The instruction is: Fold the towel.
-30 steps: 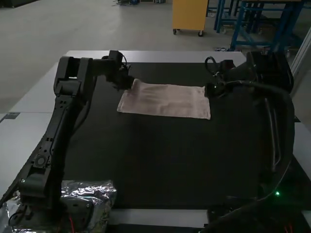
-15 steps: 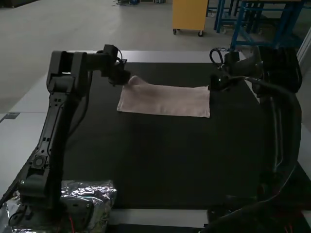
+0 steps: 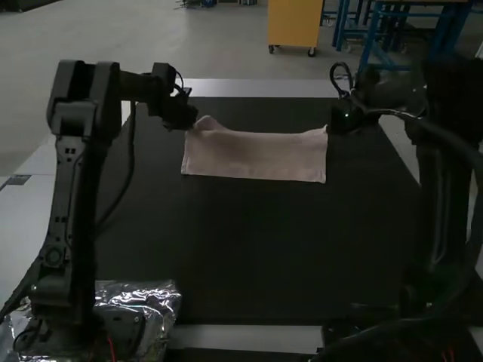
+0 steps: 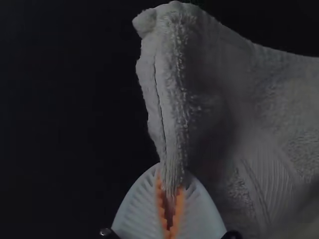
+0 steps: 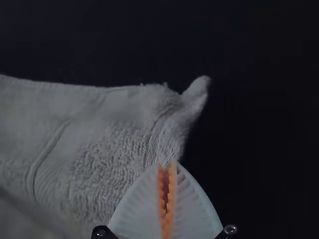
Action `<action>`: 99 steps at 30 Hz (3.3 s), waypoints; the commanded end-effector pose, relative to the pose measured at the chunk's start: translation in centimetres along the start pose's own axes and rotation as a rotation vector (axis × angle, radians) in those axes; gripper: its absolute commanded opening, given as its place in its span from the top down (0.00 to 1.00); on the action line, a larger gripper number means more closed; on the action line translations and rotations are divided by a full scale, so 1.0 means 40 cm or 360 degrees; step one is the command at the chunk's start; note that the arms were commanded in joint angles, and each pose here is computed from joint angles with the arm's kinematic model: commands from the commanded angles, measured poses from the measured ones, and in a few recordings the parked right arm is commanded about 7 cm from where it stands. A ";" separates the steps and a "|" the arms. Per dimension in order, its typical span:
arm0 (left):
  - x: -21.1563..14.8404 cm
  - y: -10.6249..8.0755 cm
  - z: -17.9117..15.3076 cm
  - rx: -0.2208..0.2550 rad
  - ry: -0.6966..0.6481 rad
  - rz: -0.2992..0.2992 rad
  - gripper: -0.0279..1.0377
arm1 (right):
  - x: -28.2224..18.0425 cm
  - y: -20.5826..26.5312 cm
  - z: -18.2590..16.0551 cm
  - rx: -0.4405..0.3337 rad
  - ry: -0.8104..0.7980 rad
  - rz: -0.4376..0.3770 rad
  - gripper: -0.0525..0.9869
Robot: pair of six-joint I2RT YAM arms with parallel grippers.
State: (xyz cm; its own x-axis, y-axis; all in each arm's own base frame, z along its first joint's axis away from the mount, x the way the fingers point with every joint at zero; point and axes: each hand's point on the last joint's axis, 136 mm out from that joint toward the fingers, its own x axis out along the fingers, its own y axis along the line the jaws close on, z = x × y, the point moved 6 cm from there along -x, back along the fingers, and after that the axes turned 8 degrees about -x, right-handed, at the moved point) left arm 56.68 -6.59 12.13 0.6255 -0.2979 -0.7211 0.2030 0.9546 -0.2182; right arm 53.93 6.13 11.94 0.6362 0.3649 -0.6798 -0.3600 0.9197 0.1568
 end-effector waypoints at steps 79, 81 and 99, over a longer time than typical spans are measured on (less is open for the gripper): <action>-0.180 0.059 -0.190 -0.0220 -0.0211 -0.0001 0.07 | 0.034 0.117 -0.325 0.0033 0.0231 0.0163 0.98; -0.181 0.060 -0.187 -0.0217 -0.0221 0.0001 0.07 | 0.018 0.099 -0.308 0.0047 0.0200 0.0144 0.98; -0.186 0.030 -0.153 -0.0147 -0.0286 -0.0014 0.07 | -0.096 0.185 -0.214 0.0039 0.0092 0.0248 0.98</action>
State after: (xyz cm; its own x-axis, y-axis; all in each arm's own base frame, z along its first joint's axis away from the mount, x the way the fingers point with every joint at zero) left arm 47.12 -2.93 11.07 0.7192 -0.2865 -0.6330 0.1138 0.9473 -0.2994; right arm 43.77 7.43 9.00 0.5644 0.4370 -0.7003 -0.3801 0.8907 0.2495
